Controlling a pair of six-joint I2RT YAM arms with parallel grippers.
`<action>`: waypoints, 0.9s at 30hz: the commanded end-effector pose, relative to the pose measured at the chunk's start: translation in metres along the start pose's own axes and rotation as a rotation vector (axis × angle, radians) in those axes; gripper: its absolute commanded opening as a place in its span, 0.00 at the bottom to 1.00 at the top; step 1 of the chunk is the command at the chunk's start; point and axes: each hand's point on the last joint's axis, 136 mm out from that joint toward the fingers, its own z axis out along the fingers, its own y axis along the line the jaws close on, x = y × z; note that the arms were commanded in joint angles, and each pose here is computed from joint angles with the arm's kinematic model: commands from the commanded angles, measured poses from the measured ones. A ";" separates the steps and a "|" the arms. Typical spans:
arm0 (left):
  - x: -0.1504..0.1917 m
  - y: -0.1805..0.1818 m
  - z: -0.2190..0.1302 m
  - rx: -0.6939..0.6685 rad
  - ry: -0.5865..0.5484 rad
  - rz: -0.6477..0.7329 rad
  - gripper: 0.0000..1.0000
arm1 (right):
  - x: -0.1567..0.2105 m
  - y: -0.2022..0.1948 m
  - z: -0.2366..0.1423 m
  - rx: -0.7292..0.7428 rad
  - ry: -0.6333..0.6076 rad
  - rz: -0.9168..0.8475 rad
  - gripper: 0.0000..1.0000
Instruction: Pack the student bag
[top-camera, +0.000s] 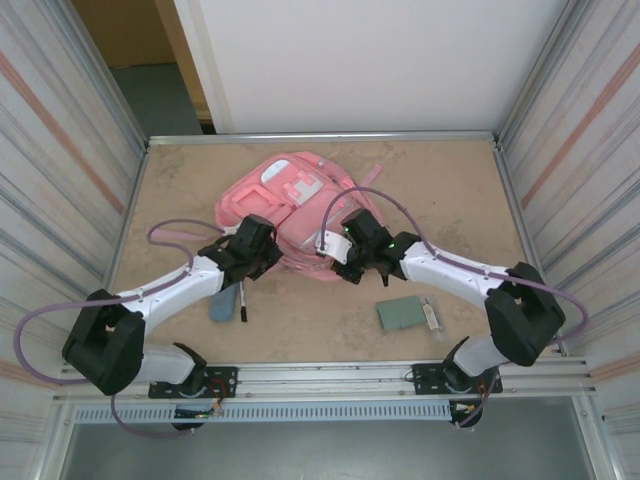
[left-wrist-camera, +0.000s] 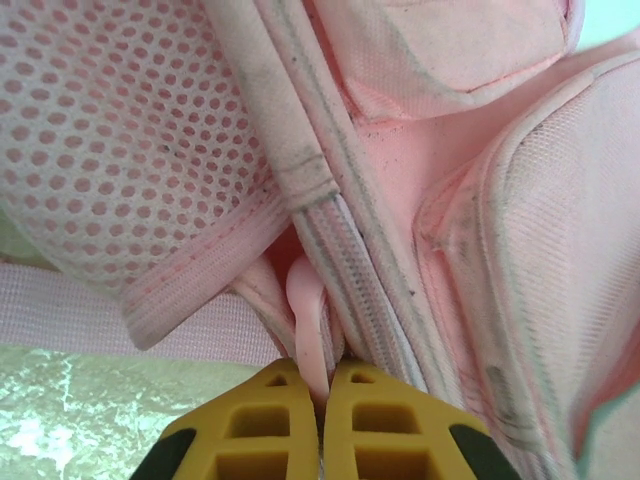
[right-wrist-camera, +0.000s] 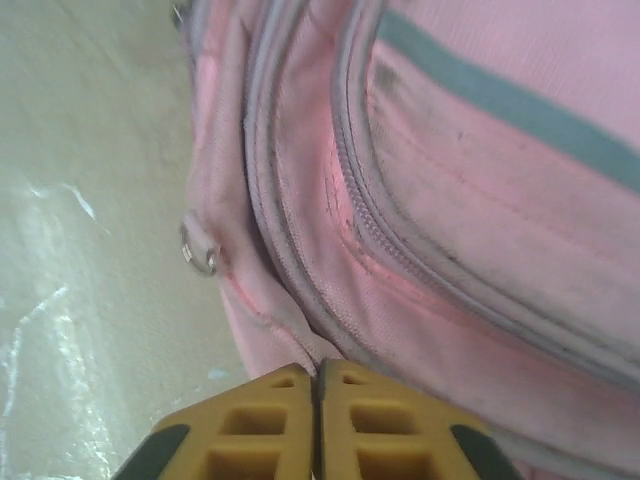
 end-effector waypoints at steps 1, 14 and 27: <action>-0.016 -0.023 -0.007 0.102 -0.029 0.022 0.00 | -0.041 0.003 -0.033 -0.108 -0.164 0.031 0.00; -0.023 -0.027 0.018 0.119 -0.055 0.055 0.00 | -0.058 -0.025 -0.045 -0.271 -0.120 0.175 0.05; -0.002 -0.034 0.007 0.170 0.049 -0.069 0.00 | -0.013 0.018 -0.029 0.074 0.015 0.106 0.47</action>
